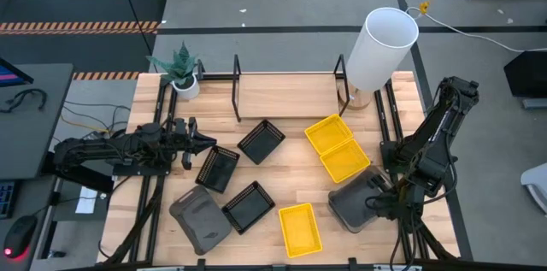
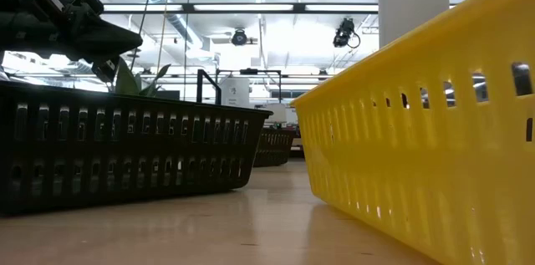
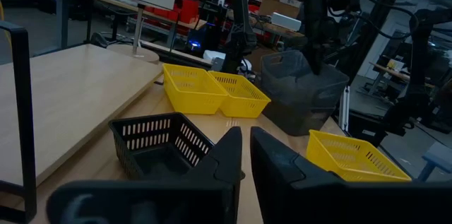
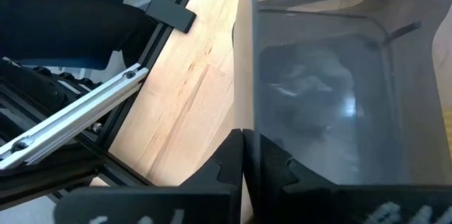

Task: Stack baskets on shelf by color
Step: Stack the middle black transparent bin on the right black transparent bin

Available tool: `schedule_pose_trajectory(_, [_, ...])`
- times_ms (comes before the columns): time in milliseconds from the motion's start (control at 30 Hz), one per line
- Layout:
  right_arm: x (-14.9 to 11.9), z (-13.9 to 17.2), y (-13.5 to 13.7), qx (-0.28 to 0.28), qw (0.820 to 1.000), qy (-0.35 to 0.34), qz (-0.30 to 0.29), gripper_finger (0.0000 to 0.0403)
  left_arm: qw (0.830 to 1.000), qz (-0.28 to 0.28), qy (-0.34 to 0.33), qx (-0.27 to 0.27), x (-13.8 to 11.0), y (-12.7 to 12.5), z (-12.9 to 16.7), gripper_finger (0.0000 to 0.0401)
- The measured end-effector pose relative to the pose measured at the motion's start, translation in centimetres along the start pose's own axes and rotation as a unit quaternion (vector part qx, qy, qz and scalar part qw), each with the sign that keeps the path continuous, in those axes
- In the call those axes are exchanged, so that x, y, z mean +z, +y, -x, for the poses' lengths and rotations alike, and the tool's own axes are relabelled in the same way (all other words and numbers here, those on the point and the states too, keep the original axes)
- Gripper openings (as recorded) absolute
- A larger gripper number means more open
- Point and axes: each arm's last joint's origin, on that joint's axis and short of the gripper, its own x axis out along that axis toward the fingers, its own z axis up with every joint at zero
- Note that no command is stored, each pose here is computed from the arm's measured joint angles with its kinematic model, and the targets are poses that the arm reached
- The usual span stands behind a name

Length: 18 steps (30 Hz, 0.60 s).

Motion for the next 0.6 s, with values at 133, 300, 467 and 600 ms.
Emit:
schedule_pose_trajectory(133, [-0.01,0.00,-0.01,-0.001,1.000,0.000,0.008,0.0040,1.000,0.000,0.000,0.000,-0.01,0.00,0.00,0.0036])
schedule_pose_trajectory(300, [-0.01,0.00,-0.01,-0.001,1.000,0.000,0.008,0.0058,1.000,0.000,0.000,0.000,-0.01,0.00,0.00,0.0029])
schedule_pose_trajectory(467, [-0.01,0.00,-0.01,-0.001,1.000,0.000,0.008,0.0068,1.000,0.000,0.000,0.000,-0.01,0.00,0.00,0.0030])
schedule_pose_trajectory(600, [-0.01,0.00,-0.01,-0.001,1.000,0.001,0.008,0.0069,1.000,0.000,0.000,0.000,0.00,0.00,0.00,0.0036])
